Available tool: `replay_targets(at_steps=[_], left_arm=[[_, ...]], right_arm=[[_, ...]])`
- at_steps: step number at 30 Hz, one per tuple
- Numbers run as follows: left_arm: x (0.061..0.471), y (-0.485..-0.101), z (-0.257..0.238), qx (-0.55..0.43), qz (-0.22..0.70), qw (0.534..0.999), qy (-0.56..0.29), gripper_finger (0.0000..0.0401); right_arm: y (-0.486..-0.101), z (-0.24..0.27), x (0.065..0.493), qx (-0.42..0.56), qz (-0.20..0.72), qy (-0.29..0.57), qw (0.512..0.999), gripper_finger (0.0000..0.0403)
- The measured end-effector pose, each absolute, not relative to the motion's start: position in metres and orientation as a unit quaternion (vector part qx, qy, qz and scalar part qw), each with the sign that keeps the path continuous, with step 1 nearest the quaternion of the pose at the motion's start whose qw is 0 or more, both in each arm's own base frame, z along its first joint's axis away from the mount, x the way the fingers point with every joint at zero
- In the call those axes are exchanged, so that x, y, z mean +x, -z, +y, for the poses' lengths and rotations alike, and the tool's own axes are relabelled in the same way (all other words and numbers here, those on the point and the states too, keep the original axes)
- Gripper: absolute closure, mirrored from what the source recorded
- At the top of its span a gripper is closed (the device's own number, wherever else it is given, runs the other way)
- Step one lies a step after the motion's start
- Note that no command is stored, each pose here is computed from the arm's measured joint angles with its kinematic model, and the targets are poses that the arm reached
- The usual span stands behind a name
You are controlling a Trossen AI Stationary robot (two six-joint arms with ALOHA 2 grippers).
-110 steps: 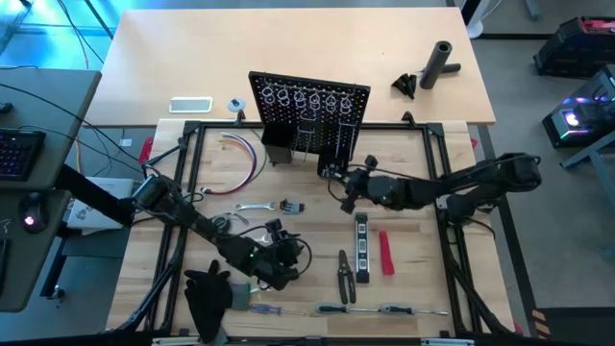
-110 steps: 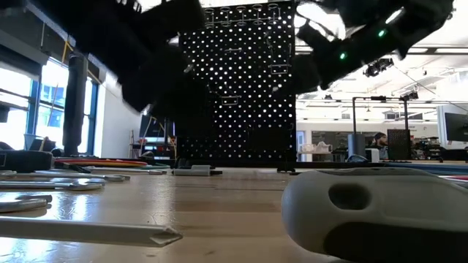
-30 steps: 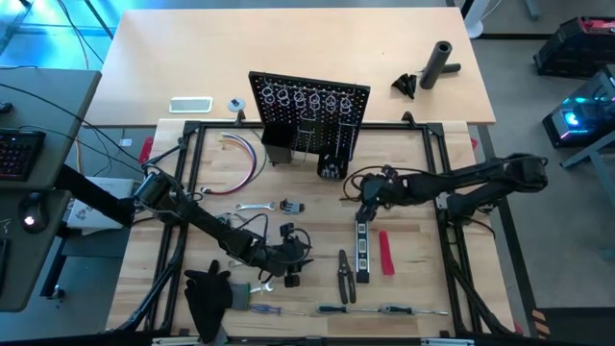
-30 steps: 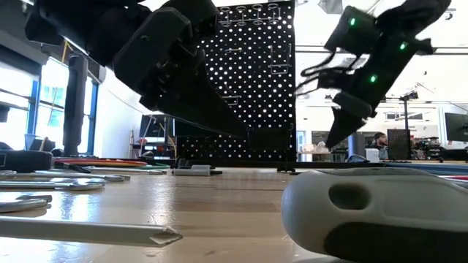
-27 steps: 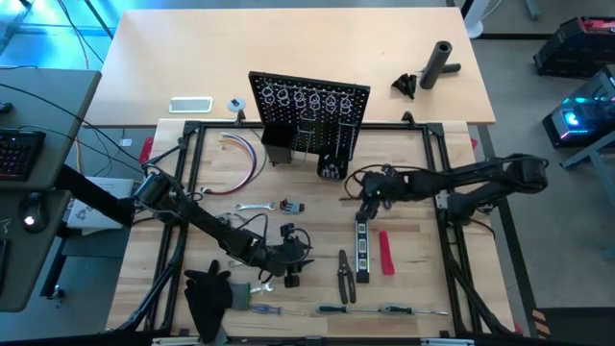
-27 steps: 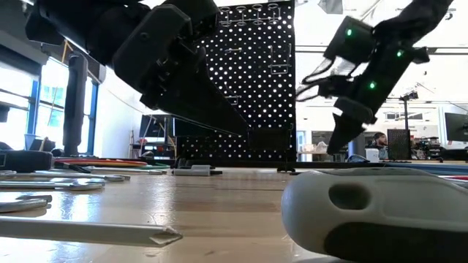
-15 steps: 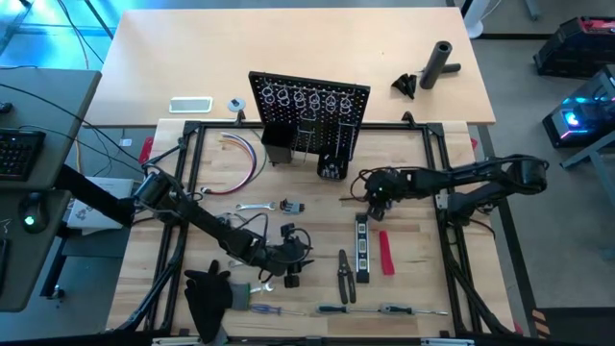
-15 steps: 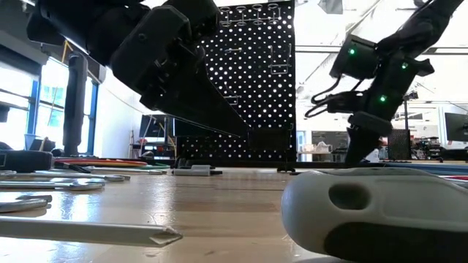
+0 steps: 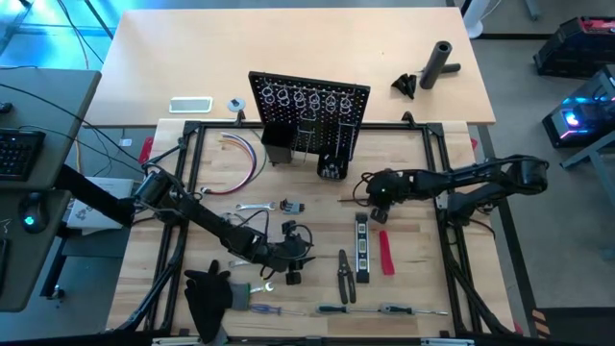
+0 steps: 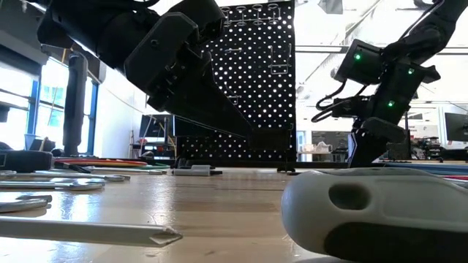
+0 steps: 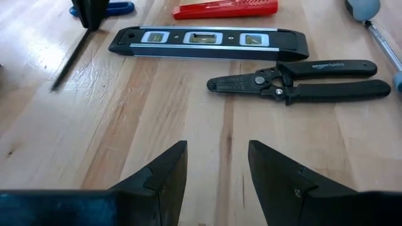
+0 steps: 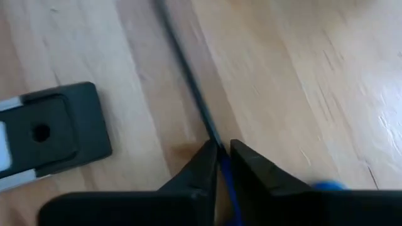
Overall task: Hang tools onto peg board
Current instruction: Hang the blue pick tool on the black pegboard
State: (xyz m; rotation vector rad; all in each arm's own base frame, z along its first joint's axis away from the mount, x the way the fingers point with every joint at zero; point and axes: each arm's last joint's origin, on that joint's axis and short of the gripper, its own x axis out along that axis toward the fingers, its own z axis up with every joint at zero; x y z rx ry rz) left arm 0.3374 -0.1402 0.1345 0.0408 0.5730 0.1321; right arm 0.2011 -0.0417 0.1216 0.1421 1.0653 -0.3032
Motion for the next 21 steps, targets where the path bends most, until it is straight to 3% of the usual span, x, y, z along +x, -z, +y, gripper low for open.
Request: replay_targets(at_steps=[4,21], left_arm=[[0.337,-0.135,-0.14,0.02,0.282,0.957,-0.065,0.0238],[0.347,-0.135,-0.116,0.021,0.284,0.954,-0.096,0.0238]], right_arm=[[-0.123,-0.037,0.205,0.062,0.492,0.111,0.861,0.0398],[-0.127,-0.018,0.214,-0.003,0.459,0.07,0.885,0.0402]])
